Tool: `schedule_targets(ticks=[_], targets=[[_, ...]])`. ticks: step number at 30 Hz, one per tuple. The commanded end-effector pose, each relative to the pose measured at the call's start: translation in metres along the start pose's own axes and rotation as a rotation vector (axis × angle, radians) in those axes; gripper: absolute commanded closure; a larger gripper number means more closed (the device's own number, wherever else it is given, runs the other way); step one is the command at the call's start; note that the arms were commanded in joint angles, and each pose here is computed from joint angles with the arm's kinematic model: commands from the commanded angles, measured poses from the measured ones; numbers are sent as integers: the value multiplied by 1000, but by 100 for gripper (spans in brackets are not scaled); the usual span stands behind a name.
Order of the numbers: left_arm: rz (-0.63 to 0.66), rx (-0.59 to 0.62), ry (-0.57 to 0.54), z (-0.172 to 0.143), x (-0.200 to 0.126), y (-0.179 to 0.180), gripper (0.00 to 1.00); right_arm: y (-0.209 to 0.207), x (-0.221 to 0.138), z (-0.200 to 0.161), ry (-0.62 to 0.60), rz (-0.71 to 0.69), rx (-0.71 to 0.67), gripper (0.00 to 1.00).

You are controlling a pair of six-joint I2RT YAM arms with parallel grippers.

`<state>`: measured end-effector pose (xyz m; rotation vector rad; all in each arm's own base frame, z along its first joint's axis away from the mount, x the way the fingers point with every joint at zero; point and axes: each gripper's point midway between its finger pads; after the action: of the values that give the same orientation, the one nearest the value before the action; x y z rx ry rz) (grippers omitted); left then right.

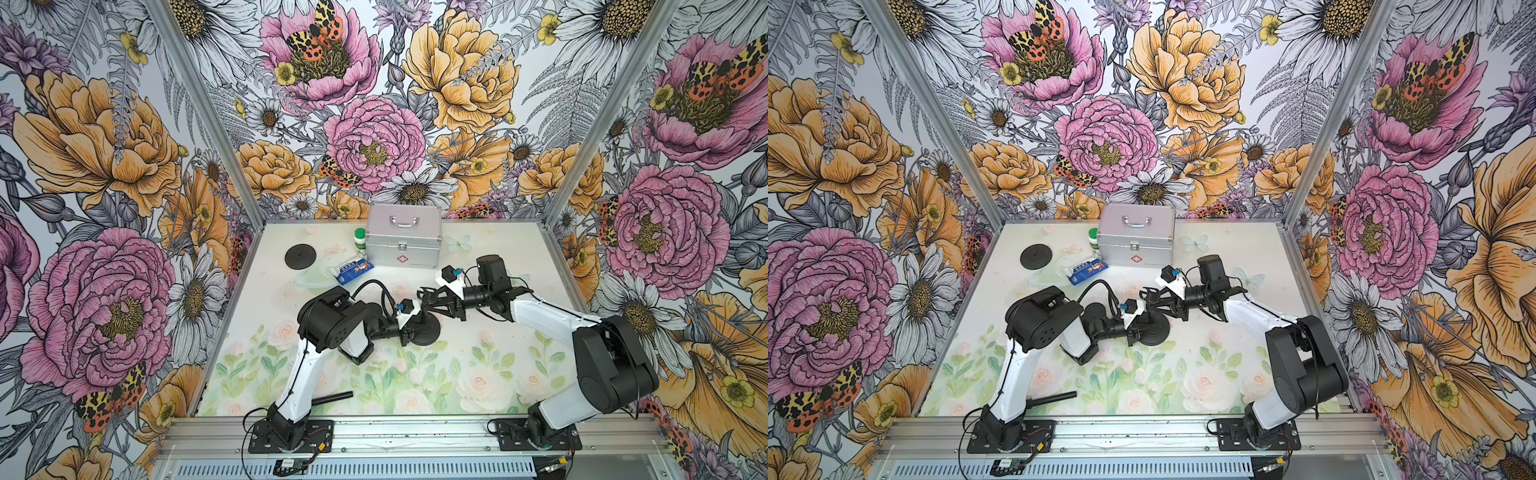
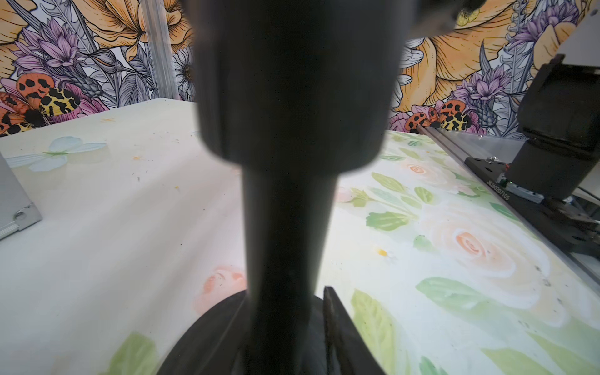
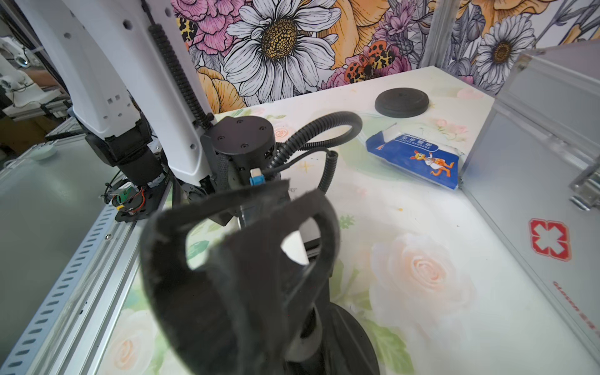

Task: Assemble a microphone stand
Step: Screw the microphone stand pole into the microphone stand base.

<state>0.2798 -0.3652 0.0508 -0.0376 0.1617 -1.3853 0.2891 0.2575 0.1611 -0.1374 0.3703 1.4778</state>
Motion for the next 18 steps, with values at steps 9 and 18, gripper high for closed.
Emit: schedule_targets(ticks=[9, 18], targets=[[-29, -48, 59, -26, 1, -6, 66, 10, 4, -4, 12, 26, 9, 60], [-36, -37, 57, -25, 1, -8, 66, 3, 10, 4, -11, 65, -26, 61]])
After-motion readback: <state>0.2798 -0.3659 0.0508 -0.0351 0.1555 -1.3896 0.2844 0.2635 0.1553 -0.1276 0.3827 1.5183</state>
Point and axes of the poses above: each gripper's point midway between its finger pads, its own x axis out along the fingers, its own y axis along the line the jaws close on, z = x × y, and after that the axes turned 1 degree about -x, right-handed
